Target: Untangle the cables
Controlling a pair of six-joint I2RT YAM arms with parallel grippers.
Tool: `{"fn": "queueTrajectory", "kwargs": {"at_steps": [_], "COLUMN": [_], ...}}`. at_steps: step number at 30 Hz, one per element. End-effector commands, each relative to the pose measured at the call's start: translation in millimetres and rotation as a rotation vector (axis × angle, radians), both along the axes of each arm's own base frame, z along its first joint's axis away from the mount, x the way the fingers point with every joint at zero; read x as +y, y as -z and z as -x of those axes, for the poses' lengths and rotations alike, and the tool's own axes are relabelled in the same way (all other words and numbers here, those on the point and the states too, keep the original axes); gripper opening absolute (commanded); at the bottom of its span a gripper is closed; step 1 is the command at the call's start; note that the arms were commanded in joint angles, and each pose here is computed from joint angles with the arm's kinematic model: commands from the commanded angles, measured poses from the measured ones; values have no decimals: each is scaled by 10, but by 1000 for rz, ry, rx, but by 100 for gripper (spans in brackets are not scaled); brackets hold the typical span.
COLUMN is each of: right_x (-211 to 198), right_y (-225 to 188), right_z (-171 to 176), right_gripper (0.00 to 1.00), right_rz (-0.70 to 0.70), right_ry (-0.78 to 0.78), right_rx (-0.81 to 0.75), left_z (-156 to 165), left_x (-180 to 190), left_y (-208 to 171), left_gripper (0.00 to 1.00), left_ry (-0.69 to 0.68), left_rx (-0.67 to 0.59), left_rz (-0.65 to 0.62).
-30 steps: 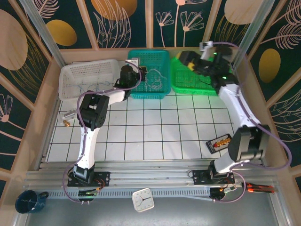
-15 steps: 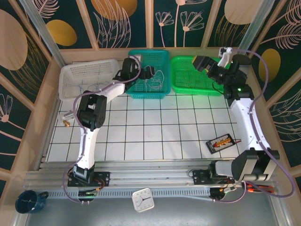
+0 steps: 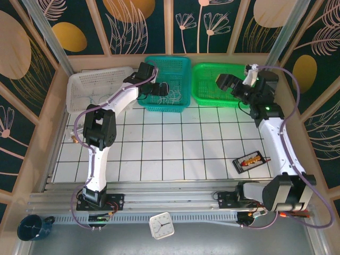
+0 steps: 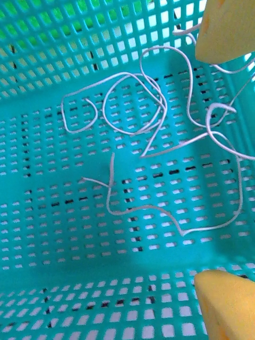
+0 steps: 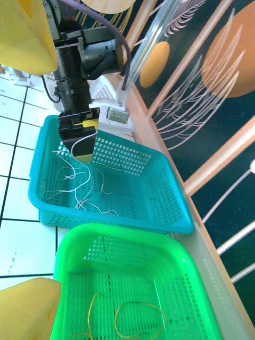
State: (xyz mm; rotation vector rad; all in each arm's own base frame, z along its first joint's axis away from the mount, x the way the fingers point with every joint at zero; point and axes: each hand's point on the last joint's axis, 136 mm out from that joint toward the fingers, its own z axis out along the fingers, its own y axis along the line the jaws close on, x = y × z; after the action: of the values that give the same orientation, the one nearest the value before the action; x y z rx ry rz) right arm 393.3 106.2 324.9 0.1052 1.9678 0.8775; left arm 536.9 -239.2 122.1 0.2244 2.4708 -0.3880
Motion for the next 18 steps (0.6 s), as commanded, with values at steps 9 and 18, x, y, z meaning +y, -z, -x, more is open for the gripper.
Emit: {"fn": "queueTrajectory", "kwargs": {"at_steps": [9, 18], "right_x": [1244, 1804], "right_y": [647, 849], "right_z": [-762, -1248], "right_gripper": [88, 76], "right_rz": [110, 29], "right_ry": [-255, -366], "right_rx": [21, 7], "left_z": [-106, -100], "left_x": [-24, -36], "left_y": [-158, -205], "left_gripper": [99, 99], "left_ry": [47, 59], "left_rx": [36, 37], "left_rz": [-87, -87]}}
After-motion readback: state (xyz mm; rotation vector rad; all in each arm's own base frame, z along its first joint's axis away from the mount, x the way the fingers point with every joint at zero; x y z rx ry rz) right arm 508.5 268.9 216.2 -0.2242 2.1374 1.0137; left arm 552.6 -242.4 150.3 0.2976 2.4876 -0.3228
